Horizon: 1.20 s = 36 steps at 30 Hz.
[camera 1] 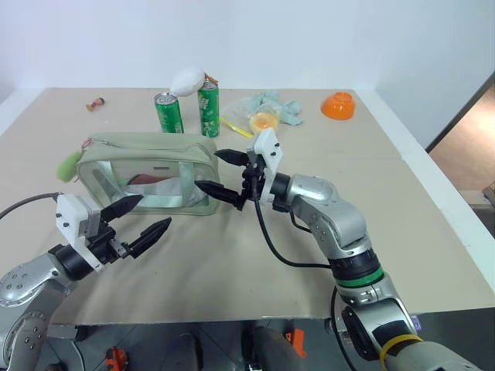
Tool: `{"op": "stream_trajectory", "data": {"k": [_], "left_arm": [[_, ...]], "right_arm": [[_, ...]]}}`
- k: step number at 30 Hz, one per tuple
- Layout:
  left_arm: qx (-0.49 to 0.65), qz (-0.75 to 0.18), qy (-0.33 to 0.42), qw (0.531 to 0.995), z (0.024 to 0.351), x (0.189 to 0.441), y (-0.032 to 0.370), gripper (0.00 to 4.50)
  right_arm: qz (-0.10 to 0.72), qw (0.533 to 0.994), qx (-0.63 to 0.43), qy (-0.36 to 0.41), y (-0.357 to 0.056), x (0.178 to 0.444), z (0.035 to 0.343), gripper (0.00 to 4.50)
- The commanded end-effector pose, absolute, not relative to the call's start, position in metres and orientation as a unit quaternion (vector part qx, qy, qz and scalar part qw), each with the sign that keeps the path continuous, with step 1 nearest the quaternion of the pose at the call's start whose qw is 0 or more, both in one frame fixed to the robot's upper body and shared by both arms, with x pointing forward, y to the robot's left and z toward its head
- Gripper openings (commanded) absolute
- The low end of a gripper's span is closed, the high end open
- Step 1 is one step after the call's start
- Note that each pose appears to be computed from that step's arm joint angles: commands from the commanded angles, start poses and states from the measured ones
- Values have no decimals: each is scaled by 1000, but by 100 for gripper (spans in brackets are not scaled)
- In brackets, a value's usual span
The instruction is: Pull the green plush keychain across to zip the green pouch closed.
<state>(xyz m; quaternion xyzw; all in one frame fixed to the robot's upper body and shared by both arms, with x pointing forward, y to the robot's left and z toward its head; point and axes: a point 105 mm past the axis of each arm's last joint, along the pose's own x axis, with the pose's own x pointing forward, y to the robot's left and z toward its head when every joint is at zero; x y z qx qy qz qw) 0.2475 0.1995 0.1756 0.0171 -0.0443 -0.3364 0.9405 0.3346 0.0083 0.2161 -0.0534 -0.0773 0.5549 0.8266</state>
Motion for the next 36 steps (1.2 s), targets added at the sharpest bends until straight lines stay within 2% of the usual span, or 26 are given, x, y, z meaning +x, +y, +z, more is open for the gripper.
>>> {"op": "stream_trajectory", "data": {"k": [1, 4, 12, 15, 28, 36], "left_arm": [[35, -332, -63, 941, 184, 245, 200, 450], [36, -329, -64, 942, 184, 245, 199, 450], [35, -324, -62, 943, 181, 245, 199, 450], [35, -323, -61, 944, 180, 245, 200, 450], [36, -329, -58, 942, 179, 247, 199, 450], [37, -349, -55, 935, 183, 251, 195, 450]], "right_arm": [[558, 821, -69, -101, 14, 339, 226, 447], [560, 819, -72, -98, 19, 344, 224, 375], [566, 815, -66, -101, 27, 347, 224, 91], [567, 815, -65, -102, 27, 347, 225, 2], [561, 815, -77, -120, 15, 346, 232, 2], [540, 823, -108, -138, -43, 337, 248, 2]]}}
